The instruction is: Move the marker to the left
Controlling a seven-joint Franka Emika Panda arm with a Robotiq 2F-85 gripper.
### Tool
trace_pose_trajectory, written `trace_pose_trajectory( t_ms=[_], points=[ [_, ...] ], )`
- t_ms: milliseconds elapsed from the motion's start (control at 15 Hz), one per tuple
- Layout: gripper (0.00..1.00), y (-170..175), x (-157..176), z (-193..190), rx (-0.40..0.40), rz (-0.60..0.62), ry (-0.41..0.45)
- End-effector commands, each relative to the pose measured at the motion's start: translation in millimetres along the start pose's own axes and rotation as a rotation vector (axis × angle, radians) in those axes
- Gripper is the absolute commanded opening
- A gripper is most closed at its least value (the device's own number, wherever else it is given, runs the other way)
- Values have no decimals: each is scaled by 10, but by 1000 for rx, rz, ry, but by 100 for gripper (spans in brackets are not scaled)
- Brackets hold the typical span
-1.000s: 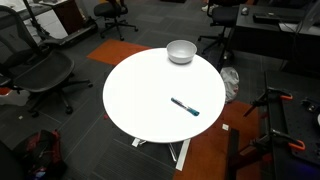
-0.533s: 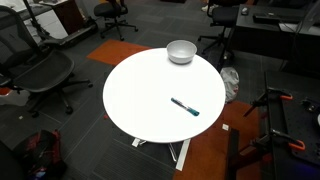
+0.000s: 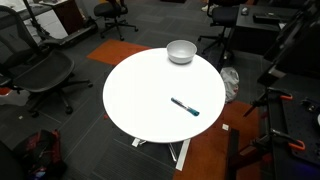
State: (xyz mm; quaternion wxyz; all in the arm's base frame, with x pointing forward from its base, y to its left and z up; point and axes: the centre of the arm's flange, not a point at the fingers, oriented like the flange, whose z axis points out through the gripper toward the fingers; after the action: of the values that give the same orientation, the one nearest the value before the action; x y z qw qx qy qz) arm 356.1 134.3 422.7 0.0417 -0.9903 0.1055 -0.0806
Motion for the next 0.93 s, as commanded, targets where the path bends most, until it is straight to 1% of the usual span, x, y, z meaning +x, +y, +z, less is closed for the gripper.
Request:
trace_pose_trajectory(
  t_ms=[0, 200, 400, 600, 867],
  points=[
    [100, 25, 124, 532, -57, 54, 6],
    [100, 55, 166, 957, -92, 62, -14],
    [100, 72, 225, 1291, -114, 60, -26],
    [100, 135, 322, 1627, -122, 51, -46],
    [100, 230, 468, 1967, -127, 56, -56]
  ],
)
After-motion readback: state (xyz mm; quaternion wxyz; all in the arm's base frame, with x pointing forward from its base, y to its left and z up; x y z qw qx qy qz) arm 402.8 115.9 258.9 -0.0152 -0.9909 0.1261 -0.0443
